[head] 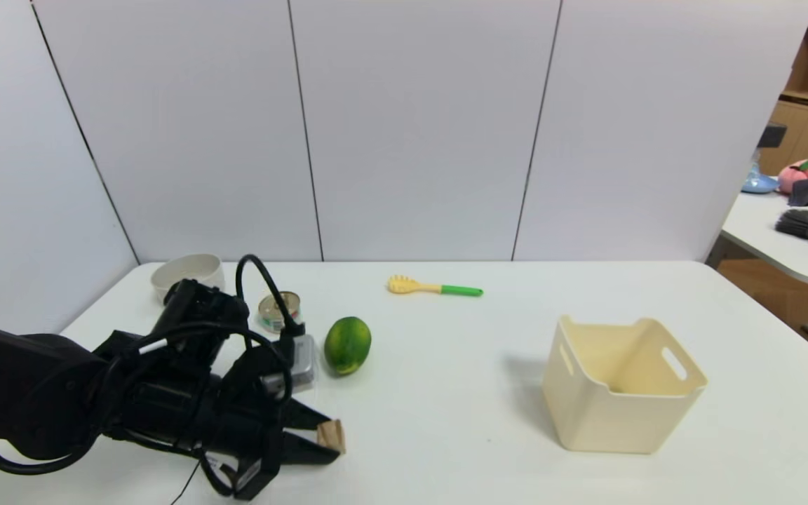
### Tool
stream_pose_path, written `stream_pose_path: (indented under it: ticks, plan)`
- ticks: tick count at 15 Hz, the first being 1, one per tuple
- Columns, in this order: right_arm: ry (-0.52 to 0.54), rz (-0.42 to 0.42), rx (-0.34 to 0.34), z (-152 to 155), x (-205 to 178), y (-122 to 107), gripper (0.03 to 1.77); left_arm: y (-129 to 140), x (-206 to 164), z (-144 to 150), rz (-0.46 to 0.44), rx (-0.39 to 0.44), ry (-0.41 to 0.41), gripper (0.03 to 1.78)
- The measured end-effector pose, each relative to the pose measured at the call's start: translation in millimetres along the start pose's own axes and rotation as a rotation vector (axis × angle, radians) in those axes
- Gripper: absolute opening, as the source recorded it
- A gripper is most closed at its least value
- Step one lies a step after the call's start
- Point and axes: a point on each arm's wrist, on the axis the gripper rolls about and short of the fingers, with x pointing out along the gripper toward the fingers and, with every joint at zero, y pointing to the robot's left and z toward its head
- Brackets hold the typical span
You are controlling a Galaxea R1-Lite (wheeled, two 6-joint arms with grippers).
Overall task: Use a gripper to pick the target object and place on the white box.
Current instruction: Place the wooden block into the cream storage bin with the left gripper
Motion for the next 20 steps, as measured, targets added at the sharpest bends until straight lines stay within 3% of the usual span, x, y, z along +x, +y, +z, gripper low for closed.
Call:
stream_pose_path:
  ticks: [3,5,9,12,16,20]
  plan:
    - [0.000,0.000,-0.001,0.0,0.0,0.0,1.70,19.0,-3.8,34.3,0.123,0.034,-0.193,0.40]
    - [0.000,0.000,0.000,0.0,0.0,0.0,1.70,27.3,-4.0,62.4,0.153,0.051,-0.308,0.40]
    - [0.000,0.000,0.000,0.0,0.0,0.0,1.70,39.4,2.8,127.5,0.136,0.085,-0.470,0.40]
    - [0.000,0.000,0.000,0.0,0.0,0.0,1.70,37.8,20.2,180.1,0.068,0.102,-0.588,0.40]
    - [0.000,0.000,0.000,0.0,0.0,0.0,1.70,22.3,61.0,226.5,-0.063,0.087,-0.676,0.40]
    - [0.000,0.000,0.000,0.0,0.0,0.0,1.70,10.0,101.7,229.0,-0.159,0.016,-0.643,0.40]
